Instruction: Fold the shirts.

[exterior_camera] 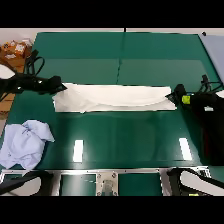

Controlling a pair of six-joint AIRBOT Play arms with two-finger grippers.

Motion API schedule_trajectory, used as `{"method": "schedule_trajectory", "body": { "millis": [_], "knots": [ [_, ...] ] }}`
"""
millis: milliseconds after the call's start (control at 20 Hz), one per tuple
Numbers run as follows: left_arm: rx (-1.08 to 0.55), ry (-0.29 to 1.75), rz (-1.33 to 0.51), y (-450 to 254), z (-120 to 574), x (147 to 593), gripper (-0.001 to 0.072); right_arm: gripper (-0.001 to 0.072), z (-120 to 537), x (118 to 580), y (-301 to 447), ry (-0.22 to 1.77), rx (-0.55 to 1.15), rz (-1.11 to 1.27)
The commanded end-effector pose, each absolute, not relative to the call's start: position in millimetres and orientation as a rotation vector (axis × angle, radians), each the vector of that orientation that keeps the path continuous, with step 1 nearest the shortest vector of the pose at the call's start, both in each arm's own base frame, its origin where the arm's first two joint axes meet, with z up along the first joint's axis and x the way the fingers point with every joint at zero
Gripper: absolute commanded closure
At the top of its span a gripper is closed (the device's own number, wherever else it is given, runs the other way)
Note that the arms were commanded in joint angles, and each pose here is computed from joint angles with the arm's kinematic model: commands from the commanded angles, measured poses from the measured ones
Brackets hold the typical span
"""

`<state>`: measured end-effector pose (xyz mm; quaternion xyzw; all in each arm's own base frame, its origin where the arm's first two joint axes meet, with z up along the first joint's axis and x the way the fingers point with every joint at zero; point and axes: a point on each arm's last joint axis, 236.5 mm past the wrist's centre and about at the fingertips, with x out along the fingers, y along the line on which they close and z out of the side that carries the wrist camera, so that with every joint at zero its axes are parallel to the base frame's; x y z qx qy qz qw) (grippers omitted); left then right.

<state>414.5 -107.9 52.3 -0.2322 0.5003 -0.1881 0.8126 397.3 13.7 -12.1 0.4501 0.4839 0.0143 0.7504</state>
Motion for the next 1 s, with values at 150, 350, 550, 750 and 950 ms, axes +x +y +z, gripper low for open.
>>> {"method": "schedule_trajectory", "body": {
  "millis": [150, 350, 550, 750, 950],
  "knots": [
    [-0.625, 0.928, -0.349, -101, -15, 529, 0.0399, 0.0550, -74, 488, 6, 1.042, 1.069, -0.031],
    [-0.673, 0.930, -0.328, -82, -17, 536, 0.0051, 0.0209, -46, 516, -33, 0.986, 1.059, 0.014],
    [-0.701, 1.026, -0.475, -69, 16, 510, 0.0052, 0.0210, -31, 481, -76, 1.098, 0.957, 0.072],
    [-0.678, 1.052, -0.549, -74, 34, 501, 0.0299, 0.0208, -71, 439, -102, 1.268, 0.797, 0.016],
    [-0.665, 1.060, -0.562, -83, 34, 500, 0.0685, 0.0208, -100, 429, -83, 1.370, 0.804, 0.065]
  ]
}}
